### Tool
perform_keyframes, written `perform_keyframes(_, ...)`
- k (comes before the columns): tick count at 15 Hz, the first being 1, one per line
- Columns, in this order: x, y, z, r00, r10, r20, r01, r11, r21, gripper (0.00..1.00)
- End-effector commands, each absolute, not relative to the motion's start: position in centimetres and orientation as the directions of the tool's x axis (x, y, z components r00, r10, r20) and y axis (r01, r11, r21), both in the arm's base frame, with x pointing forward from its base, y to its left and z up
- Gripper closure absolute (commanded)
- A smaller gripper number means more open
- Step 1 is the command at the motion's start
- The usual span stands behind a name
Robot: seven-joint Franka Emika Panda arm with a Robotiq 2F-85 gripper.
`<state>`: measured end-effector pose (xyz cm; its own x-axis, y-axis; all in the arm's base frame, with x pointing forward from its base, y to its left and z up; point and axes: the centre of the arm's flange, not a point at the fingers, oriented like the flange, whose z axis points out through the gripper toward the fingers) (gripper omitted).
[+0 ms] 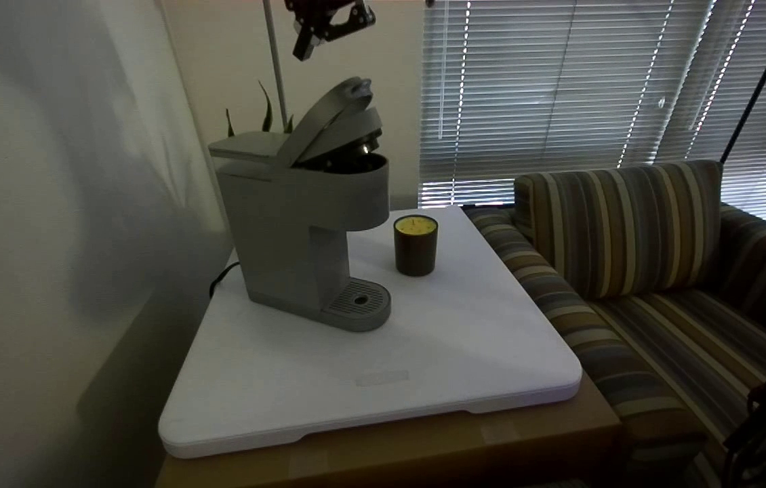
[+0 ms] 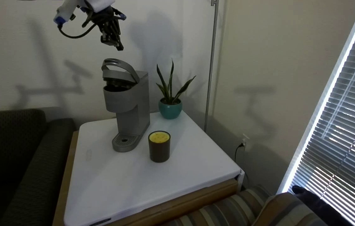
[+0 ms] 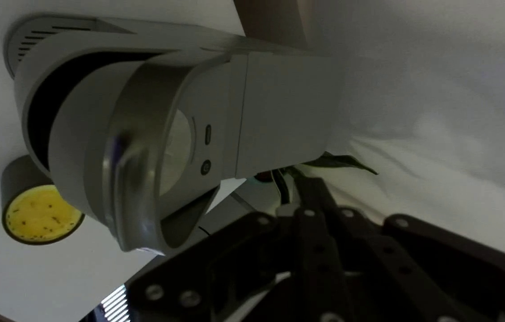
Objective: Close the chamber of the coffee machine
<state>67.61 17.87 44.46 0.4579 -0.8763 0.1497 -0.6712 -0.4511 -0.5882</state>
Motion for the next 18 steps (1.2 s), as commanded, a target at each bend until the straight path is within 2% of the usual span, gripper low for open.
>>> perform_keyframes(1,64.6,16.9,43.5,0.441,-0.887,0.139,-0.700,-0.436,-0.565,1.00)
perform_keyframes(8,60.9,15.7,43.1,0.392,-0.910,0.137,-0.745,-0.401,-0.533,1.00)
perform_keyframes(18,55.6,16.1,39.3,0.300,-0.952,0.056,-0.769,-0.276,-0.577,1.00)
